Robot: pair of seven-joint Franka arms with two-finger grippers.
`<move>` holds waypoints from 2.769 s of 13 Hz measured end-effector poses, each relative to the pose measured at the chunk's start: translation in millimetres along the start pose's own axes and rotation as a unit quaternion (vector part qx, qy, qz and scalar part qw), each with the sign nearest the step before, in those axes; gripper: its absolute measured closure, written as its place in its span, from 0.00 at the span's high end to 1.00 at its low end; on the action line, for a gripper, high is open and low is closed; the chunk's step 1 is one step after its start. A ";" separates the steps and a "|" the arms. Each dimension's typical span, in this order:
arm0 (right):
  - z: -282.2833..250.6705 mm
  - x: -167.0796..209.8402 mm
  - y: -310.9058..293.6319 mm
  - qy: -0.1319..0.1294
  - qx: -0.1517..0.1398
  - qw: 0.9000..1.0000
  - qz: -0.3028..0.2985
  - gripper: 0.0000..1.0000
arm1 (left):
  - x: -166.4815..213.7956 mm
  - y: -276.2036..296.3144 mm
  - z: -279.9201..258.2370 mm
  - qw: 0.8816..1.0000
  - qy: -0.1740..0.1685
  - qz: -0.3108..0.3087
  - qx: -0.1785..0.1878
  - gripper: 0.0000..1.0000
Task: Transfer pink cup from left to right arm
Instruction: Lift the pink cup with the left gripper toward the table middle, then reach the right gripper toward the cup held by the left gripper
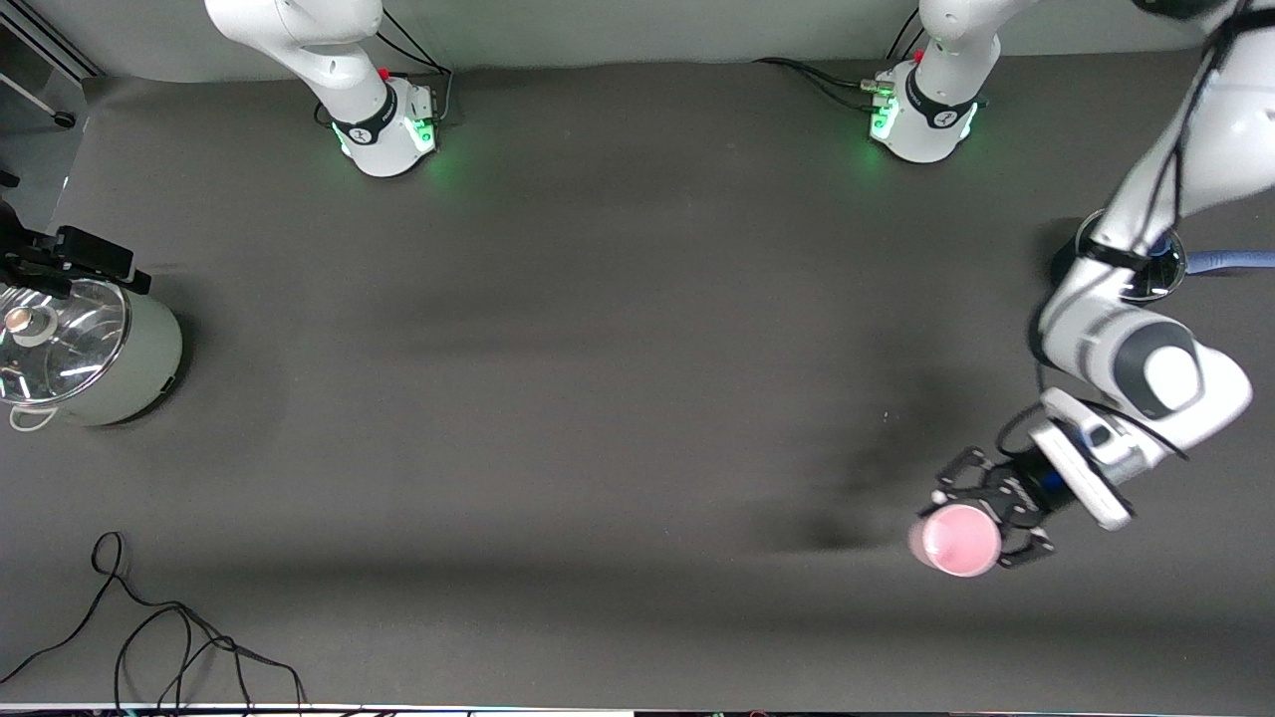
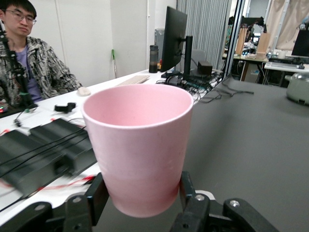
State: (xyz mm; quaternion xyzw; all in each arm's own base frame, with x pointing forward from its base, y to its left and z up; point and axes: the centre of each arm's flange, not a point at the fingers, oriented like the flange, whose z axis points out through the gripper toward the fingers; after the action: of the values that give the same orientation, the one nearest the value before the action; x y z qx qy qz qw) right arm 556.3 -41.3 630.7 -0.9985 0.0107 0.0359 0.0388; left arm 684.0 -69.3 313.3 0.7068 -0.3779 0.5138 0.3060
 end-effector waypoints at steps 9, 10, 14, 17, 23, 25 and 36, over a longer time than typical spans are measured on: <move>-2.5 2.0 -34.2 -0.001 0.074 0.994 0.076 1.00 | 127.0 295.2 85.3 0.998 -0.047 -0.035 -0.009 0.64; -4.3 1.9 -39.7 -0.003 0.084 0.991 0.102 1.00 | 130.7 311.5 88.5 0.998 -0.054 -0.031 -0.010 0.64; -13.7 0.7 -97.9 -0.012 0.100 0.974 0.203 1.00 | 135.1 338.5 96.1 0.997 -0.068 -0.024 -0.013 0.64; -12.8 3.1 -172.0 -0.024 0.095 0.947 0.305 1.00 | 139.2 344.2 98.5 0.997 -0.066 -0.024 -0.016 0.64; 13.5 16.8 -298.3 -0.023 0.116 0.867 0.484 1.00 | 144.5 349.4 101.0 0.998 -0.062 -0.026 -0.019 0.64; 14.9 10.1 -339.6 -0.024 0.127 0.850 0.511 1.00 | 146.5 351.5 102.0 0.998 -0.060 -0.029 -0.021 0.64; 40.9 -38.9 -464.0 -0.052 0.132 0.774 0.617 0.97 | 150.2 349.4 102.0 0.998 -0.057 -0.031 -0.018 0.64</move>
State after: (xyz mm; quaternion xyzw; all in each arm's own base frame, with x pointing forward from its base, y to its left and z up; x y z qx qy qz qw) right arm 525.8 425.1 628.4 -0.7589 0.6276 0.1023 0.1403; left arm 465.9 -370.3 443.5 0.7408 -0.3816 0.4562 0.3123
